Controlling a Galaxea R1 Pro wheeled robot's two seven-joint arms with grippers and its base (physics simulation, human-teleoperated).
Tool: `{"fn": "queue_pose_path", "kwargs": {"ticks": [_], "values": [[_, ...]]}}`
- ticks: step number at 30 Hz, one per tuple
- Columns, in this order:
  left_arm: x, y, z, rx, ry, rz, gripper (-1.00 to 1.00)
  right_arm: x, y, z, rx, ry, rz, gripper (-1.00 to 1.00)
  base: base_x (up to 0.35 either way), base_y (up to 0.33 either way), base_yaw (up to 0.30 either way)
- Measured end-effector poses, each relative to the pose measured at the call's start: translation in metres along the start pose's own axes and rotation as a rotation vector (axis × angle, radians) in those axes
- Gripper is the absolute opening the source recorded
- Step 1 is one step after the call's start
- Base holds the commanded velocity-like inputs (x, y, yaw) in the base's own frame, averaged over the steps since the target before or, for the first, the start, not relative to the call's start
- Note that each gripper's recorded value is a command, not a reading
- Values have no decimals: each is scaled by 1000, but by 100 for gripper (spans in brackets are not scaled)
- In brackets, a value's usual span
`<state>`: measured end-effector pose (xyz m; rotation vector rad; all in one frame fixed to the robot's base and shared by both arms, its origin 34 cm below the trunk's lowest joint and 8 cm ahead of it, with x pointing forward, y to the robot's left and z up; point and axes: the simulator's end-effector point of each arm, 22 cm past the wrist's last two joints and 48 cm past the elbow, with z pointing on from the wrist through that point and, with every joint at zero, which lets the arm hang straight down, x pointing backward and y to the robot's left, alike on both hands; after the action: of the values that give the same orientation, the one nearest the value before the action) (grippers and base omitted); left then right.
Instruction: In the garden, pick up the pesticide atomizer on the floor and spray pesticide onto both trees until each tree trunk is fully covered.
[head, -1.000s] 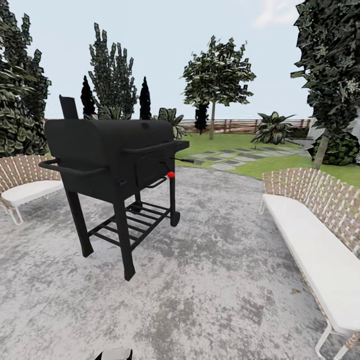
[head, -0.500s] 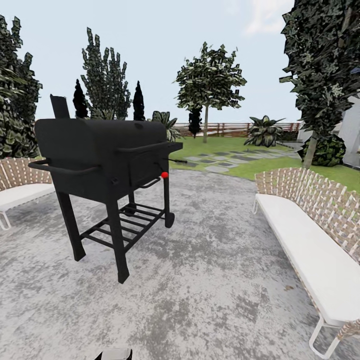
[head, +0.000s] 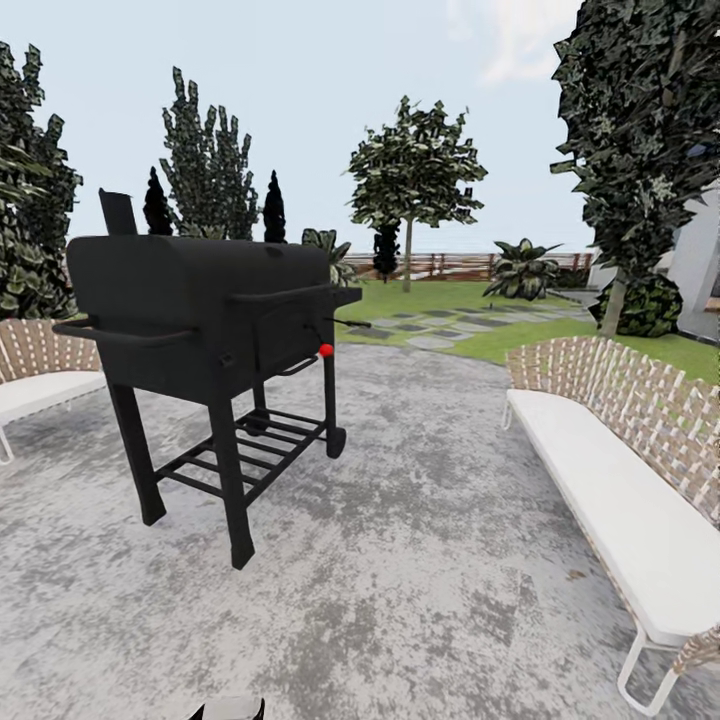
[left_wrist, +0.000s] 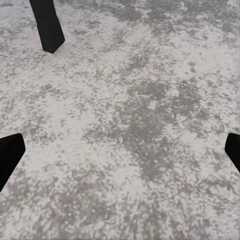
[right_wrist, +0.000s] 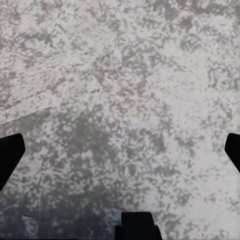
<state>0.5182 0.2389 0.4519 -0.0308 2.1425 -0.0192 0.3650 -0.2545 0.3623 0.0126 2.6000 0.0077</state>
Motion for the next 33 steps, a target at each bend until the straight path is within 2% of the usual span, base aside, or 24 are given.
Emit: {"fn": "queue_pose_path", "kwargs": {"ticks": [16,33], "values": [[28,1,13,0,-8,0,100,20,-1,25,2,-7,-2,100,0,0,-6],[55,2,26,1,-25,0,100,39,-1,52,2,-24,0,100,0,0,-201]]}}
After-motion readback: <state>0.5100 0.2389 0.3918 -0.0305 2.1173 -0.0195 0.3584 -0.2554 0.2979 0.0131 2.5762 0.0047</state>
